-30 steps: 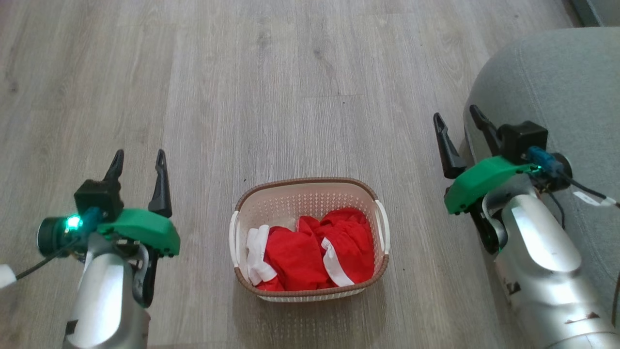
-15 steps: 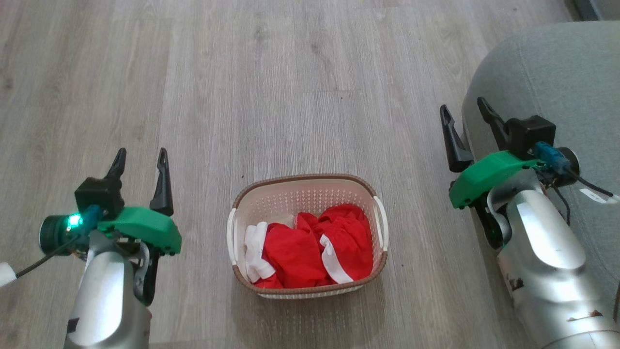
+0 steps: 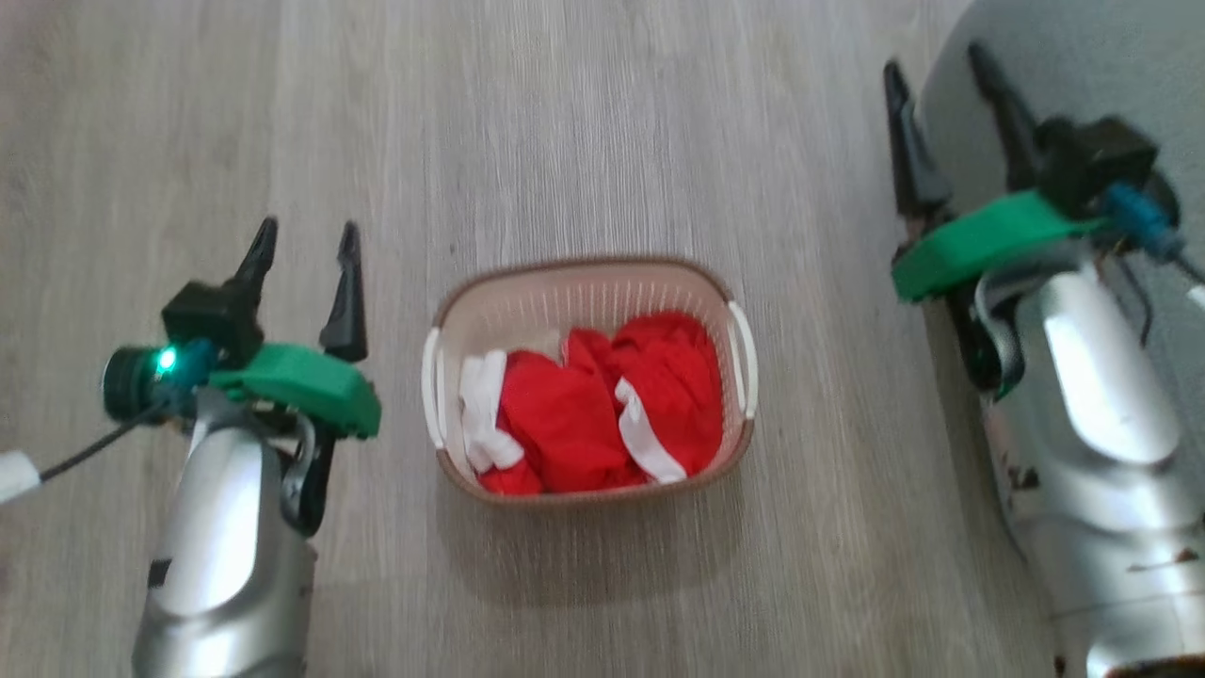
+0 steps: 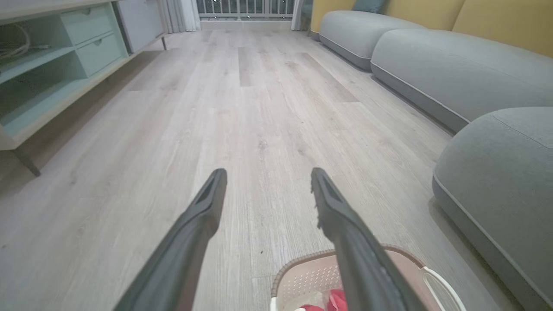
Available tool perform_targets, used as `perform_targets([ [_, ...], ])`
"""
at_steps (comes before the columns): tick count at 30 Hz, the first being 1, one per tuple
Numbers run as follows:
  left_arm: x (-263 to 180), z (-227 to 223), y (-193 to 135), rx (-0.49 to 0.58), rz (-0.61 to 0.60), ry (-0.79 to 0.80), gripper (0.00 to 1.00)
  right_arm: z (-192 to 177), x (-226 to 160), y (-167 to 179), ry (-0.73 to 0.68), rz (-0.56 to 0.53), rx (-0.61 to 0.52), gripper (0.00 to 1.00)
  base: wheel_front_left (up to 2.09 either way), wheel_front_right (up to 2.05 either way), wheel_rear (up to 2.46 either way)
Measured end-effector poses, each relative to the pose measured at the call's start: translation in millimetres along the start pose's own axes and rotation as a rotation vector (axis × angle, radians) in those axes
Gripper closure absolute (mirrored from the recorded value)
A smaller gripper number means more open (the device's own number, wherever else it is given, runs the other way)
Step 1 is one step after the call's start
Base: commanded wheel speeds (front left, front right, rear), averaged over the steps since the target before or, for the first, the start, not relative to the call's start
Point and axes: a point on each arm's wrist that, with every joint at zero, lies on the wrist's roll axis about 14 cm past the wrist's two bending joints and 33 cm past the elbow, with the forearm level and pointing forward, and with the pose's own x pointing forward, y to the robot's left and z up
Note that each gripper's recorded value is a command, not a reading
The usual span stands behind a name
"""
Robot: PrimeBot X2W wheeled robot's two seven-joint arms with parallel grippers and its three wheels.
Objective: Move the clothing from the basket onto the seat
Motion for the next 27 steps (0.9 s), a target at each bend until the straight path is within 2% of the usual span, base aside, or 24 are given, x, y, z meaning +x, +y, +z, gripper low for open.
perform_targets([
  [7,29.6,-40.0,-35.0,-0.075,-0.107,0.073,0.00,-15.8,35.7,-4.1,-0.023,0.014,-0.016,0.00,0.00,0.00,0.00],
  [16,66.6,-119.0,-82.1,-0.152,-0.241,0.216,0.00,-66.2,83.2,-20.4,-0.007,0.028,-0.059,0.00,0.00,0.00,0.00],
  [22,64.3,-185.7,-115.0,-0.166,-0.349,0.364,0.00,-107.9,98.0,-27.8,0.028,0.031,-0.071,0.00,0.00,0.00,0.00],
  [27,47.6,-237.4,-136.0,-0.122,-0.436,0.497,0.00,-137.7,97.7,-32.7,0.069,0.029,-0.076,0.00,0.00,0.00,0.00],
])
